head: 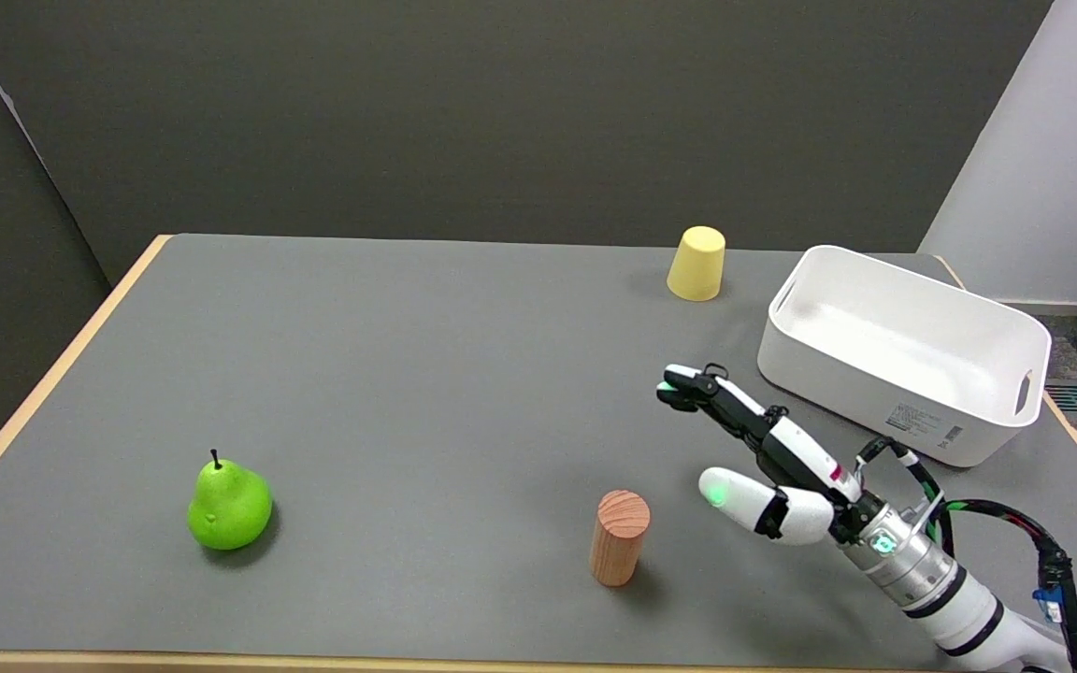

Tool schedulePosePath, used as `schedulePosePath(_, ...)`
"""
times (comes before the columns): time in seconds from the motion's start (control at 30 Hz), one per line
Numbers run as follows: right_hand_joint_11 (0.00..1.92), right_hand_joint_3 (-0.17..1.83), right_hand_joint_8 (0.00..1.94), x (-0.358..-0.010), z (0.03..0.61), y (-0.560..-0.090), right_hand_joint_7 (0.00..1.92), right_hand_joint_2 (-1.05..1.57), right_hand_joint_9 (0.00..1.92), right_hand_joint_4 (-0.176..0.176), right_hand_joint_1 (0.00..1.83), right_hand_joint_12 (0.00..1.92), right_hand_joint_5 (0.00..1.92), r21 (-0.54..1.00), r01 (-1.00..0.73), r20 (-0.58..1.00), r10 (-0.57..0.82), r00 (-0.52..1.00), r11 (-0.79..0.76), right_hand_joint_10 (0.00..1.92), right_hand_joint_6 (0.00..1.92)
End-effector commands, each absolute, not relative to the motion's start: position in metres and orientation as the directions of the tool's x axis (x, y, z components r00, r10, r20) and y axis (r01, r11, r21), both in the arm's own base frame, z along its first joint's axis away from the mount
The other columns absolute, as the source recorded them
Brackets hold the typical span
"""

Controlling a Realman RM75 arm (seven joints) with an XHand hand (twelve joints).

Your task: Pick up the wooden cylinder.

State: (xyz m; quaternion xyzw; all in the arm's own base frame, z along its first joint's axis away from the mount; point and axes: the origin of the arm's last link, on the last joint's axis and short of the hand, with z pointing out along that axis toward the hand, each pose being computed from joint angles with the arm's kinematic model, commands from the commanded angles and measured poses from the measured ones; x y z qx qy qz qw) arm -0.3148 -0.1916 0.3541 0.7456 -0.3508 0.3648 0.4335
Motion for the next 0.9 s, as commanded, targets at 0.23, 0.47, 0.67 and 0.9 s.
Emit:
schedulePosePath(0.23,0.0,0.75,0.38,-0.343,0.352,-0.182,0.14,0.72,0.02,-0.176,0.39,0.81,0.13,0.456,-0.838,0.804,-0.263,0.533,-0.3,0.66,0.47)
schedulePosePath(0.47,0.0,0.75,0.38,-0.334,0.338,-0.181,0.12,0.7,0.01,-0.176,0.39,0.8,0.13,0.458,-0.815,0.79,-0.258,0.557,-0.355,0.64,0.46)
schedulePosePath(0.67,0.0,0.75,0.37,-0.334,0.328,-0.182,0.12,0.7,0.01,-0.176,0.39,0.8,0.12,0.462,-0.803,0.776,-0.268,0.571,-0.376,0.64,0.46)
schedulePosePath(0.9,0.0,0.75,0.37,-0.338,0.311,-0.189,0.12,0.7,0.01,-0.176,0.39,0.8,0.13,0.441,-0.812,0.777,-0.291,0.559,-0.381,0.63,0.46)
